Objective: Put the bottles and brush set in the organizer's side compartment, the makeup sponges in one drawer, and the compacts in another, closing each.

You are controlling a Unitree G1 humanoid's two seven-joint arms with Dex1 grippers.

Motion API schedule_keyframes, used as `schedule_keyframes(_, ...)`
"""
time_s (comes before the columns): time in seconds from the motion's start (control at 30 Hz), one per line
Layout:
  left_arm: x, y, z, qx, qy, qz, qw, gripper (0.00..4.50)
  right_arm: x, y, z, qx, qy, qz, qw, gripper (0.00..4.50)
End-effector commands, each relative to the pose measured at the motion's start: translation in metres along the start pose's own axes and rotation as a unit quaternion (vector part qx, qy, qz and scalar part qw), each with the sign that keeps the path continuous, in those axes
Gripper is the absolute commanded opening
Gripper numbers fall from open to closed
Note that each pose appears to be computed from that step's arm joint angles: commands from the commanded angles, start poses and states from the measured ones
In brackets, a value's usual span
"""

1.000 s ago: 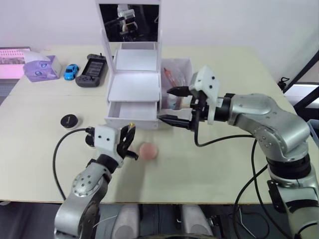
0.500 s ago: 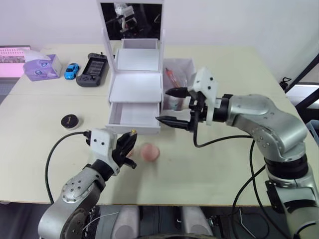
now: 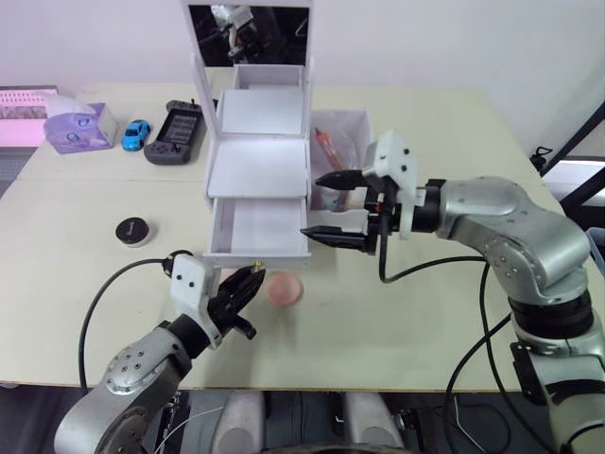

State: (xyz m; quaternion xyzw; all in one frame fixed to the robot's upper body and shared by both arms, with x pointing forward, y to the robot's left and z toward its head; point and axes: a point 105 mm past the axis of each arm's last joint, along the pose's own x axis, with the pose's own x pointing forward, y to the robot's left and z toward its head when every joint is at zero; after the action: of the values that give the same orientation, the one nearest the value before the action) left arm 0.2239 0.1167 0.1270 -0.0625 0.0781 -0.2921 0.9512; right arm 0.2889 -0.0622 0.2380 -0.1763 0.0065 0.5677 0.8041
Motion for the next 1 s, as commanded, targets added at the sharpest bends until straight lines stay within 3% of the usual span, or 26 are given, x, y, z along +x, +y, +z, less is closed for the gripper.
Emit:
schedule_keyframes(0.03,-0.001,-0.014,-0.003,-0.029,0.000,-0.055,0.998,1.29,-0.007,-0.004,0.013,-0.026,-0.017,-0.011,0.999,4.50)
schedule_keyframes(0.23,-0.007,-0.012,0.019,-0.045,-0.042,-0.078,0.995,4.23,-0.010,-0.003,0.013,-0.025,-0.021,-0.006,0.999,4.50)
schedule_keyframes(0.27,-0.010,-0.009,0.025,-0.047,-0.053,-0.084,0.994,4.42,-0.012,-0.003,0.013,-0.024,-0.023,-0.004,0.999,4.50)
schedule_keyframes(0.43,-0.033,0.006,0.043,-0.037,-0.054,-0.110,0.992,4.42,-0.029,0.000,0.010,-0.014,-0.021,0.015,1.000,4.50)
schedule_keyframes(0.67,-0.078,0.049,0.044,0.004,0.025,-0.113,0.993,4.42,-0.061,-0.003,-0.002,0.005,-0.003,0.021,1.000,4.50)
schedule_keyframes(0.87,-0.103,0.141,0.068,0.082,0.054,-0.018,0.995,4.42,-0.104,-0.026,-0.023,0.028,0.015,-0.065,0.997,4.50)
schedule_keyframes(1.0,-0.109,0.189,0.088,0.133,0.048,0.033,0.989,4.42,-0.137,-0.036,-0.062,0.047,0.051,-0.148,0.986,4.50)
